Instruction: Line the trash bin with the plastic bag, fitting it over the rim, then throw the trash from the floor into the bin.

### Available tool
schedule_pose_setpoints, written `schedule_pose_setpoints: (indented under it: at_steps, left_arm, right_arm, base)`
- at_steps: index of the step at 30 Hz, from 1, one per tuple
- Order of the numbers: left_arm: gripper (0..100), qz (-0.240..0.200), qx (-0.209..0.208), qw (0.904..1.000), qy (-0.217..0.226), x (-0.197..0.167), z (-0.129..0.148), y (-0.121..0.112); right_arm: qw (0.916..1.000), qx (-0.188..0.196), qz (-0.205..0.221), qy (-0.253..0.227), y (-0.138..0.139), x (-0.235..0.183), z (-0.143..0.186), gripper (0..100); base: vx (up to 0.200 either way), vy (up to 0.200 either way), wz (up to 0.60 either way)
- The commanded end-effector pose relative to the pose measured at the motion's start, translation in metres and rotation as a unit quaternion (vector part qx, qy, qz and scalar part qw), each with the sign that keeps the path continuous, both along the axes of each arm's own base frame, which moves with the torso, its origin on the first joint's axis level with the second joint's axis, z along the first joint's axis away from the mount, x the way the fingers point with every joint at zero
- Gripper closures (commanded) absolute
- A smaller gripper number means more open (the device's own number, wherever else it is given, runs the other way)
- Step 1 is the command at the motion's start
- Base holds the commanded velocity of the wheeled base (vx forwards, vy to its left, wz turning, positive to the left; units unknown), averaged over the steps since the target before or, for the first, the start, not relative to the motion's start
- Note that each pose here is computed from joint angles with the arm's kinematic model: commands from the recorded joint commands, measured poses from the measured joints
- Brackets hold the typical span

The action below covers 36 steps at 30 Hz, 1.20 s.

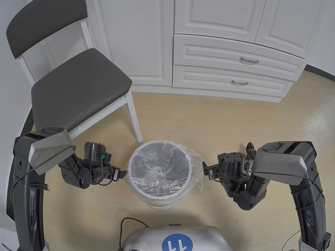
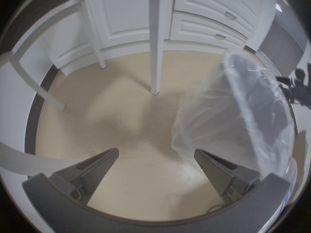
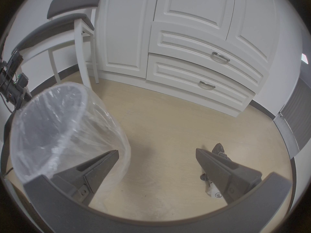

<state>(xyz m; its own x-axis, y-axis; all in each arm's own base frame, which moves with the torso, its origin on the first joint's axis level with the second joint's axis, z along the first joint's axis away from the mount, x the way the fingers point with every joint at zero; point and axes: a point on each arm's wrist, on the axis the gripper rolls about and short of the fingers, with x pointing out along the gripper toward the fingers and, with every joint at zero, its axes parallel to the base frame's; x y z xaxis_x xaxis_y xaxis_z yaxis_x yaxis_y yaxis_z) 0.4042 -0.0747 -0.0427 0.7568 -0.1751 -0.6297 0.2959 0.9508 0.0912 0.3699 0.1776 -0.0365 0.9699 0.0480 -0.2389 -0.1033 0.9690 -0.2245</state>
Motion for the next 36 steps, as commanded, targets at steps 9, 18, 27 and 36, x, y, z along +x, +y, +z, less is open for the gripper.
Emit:
schedule_pose_setpoints:
  at_steps: [9, 18, 27, 36]
  left_arm:
    - [0, -0.036, 0.041, 0.9973, -0.050, -0.034, 0.068, 0.027]
    - [0, -0.037, 0.040, 0.9963, -0.067, -0.038, 0.082, 0.026]
    - [0, -0.039, 0.031, 0.9881, -0.146, -0.059, 0.125, 0.025]
    - [0, -0.074, 0.017, 0.9765, -0.202, -0.093, 0.156, 0.006]
  right_arm:
    - [0.9957, 0.042, 0.074, -0.037, 0.048, -0.044, 0.043, 0]
    - [0.9939, 0.072, 0.068, -0.049, 0.088, -0.053, 0.037, 0]
    - [0.9961, 0.015, 0.087, -0.003, 0.116, -0.043, 0.077, 0]
    - [0.9923, -0.027, 0.107, 0.056, 0.165, -0.024, 0.081, 0]
  base:
    - [0.000, 0.000, 0.00]
    - [0.000, 0.000, 0.00]
    - [0.000, 0.000, 0.00]
    - [0.000, 0.000, 0.00]
